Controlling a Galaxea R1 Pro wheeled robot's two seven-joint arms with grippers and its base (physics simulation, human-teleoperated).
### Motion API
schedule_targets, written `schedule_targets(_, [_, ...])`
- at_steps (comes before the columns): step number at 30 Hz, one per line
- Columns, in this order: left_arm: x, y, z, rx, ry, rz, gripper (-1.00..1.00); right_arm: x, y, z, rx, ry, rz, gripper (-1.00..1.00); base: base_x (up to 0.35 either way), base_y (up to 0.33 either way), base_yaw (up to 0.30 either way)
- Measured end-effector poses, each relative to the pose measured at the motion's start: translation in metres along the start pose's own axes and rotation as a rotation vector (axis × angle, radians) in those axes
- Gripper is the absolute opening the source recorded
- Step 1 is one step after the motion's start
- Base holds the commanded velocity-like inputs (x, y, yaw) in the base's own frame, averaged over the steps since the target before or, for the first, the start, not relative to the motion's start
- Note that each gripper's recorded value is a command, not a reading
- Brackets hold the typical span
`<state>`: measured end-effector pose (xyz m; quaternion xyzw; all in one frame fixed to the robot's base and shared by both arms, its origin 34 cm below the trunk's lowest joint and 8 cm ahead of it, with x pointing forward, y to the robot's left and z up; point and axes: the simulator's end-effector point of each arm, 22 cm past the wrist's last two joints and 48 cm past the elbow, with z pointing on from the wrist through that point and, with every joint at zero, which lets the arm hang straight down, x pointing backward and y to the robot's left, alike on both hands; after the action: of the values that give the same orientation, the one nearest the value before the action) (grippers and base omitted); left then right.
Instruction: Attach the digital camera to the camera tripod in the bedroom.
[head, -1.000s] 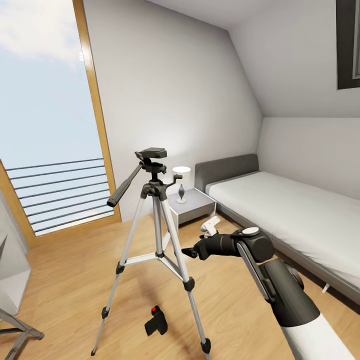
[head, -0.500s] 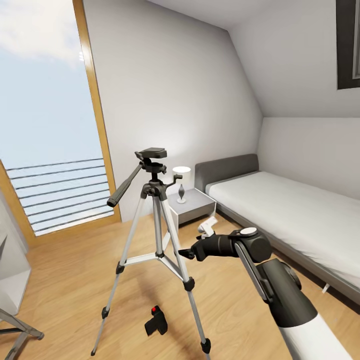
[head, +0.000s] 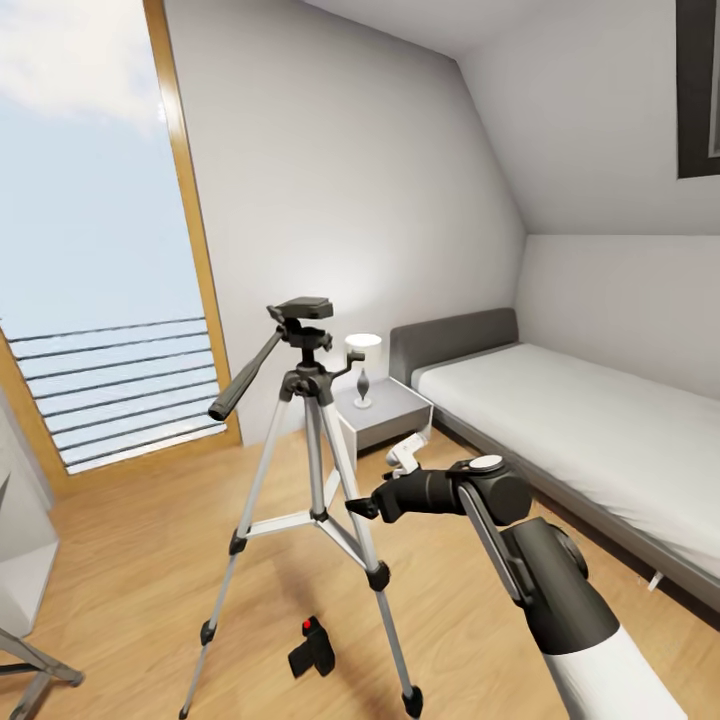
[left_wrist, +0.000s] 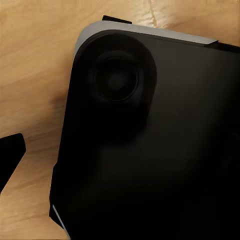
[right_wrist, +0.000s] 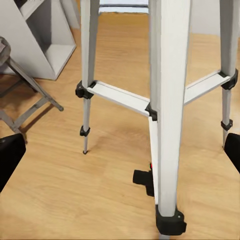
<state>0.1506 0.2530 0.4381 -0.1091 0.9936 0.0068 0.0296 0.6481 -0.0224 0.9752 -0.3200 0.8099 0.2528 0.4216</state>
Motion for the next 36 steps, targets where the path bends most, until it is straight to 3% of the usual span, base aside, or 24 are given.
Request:
schedule_targets(28, [-0.001, -0.001, 0.000, 0.001, -0.003, 0.001, 1.00, 0.010, 0.004, 0.013, -0.021, 0.028, 0.033, 1.00, 0.039, 0.000, 0.000])
schedule_targets(36, [-0.001, -0.001, 0.000, 0.001, -0.004, 0.001, 1.00, 0.009, 0.007, 0.015, -0.023, 0.027, 0.033, 1.00, 0.133, 0.115, 0.000])
